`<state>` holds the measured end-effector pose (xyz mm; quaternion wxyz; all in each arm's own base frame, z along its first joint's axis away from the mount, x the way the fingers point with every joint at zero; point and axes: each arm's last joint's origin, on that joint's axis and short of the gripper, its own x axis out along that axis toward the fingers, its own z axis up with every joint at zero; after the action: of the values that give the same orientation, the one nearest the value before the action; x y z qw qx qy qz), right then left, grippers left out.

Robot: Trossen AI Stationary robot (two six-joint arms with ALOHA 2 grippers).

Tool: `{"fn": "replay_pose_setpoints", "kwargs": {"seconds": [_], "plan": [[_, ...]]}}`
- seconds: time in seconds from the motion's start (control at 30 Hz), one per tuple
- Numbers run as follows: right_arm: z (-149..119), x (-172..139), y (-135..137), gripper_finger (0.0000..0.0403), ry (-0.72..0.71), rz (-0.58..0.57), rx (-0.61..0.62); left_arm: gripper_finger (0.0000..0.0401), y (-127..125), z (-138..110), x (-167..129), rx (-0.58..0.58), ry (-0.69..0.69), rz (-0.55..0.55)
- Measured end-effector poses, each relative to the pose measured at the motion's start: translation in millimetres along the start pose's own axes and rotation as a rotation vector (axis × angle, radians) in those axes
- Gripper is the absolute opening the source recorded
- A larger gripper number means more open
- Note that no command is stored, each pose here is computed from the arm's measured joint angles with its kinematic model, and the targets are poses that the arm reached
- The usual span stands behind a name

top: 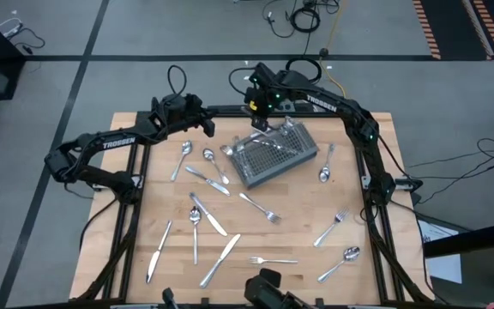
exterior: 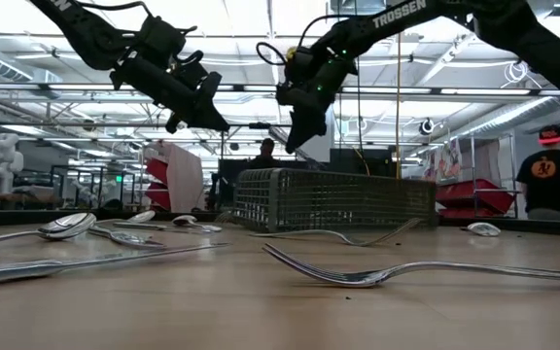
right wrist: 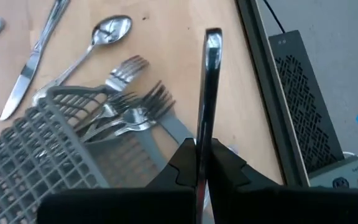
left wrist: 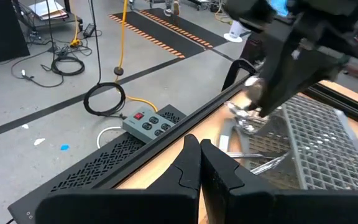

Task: Sort silverware
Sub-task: Put the silver table knife into the silverware organizer

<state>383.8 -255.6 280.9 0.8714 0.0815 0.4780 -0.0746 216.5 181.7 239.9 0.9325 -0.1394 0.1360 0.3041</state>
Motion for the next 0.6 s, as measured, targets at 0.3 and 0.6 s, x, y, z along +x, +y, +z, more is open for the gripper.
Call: {"fn": "replay_pose_setpoints", "kwargs": {"seconds": [0.3,0.6], "plan": [[2,-26,12,0.0001,-0.022,0.006,-0.007,0.0008,0,0,0,0.0,-0.004,-0.001],[6,-31,-2,0.0001,-0.099,0.001,0.073,0.0008,1,9,-1,-0.111,-0.07,-0.08]]}}
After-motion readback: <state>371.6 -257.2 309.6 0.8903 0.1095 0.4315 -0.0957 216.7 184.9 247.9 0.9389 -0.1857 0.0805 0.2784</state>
